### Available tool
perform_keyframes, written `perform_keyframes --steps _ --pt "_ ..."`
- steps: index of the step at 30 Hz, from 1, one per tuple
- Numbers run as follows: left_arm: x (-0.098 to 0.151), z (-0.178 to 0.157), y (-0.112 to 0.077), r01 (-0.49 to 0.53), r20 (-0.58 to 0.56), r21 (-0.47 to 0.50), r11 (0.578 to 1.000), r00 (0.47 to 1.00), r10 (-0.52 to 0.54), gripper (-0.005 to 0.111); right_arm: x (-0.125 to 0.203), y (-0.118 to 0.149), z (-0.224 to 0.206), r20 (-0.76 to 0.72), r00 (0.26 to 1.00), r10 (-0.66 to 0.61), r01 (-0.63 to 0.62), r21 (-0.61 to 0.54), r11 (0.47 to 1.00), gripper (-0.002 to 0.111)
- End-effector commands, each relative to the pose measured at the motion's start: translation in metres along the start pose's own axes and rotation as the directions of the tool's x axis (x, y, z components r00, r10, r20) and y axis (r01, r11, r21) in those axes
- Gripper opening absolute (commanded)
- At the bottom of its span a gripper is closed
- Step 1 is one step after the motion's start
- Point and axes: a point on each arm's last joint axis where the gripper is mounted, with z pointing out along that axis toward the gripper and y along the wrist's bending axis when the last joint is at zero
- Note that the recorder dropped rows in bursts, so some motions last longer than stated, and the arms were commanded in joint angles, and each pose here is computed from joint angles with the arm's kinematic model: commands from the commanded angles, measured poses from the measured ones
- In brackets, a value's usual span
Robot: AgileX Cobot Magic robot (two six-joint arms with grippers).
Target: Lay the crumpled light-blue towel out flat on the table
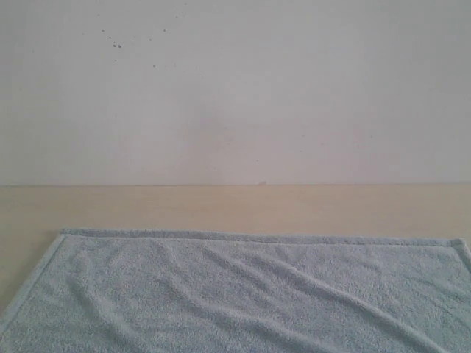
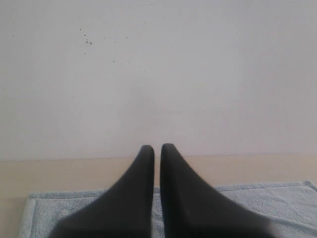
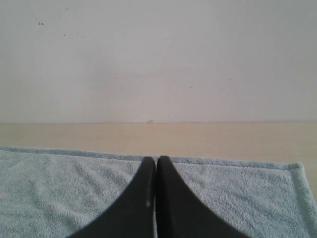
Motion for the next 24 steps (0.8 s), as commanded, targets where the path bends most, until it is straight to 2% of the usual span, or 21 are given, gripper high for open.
perform_keyframes --steps 1,24 --pt "0.0014 -0.0003 0.0000 0.007 -0.007 0.001 1.000 1.000 -0.007 0.004 -0.0004 0.0000 -0.0005 0.006 1.000 -0.010 0.010 -0.001 1.000 0.000" --pt "0.0014 -0.0003 0.0000 0.007 -0.007 0.001 1.000 1.000 -0.007 0.004 -0.0025 0.0003 -0.0005 0.029 1.000 -0.010 0.010 -0.004 1.000 0.000"
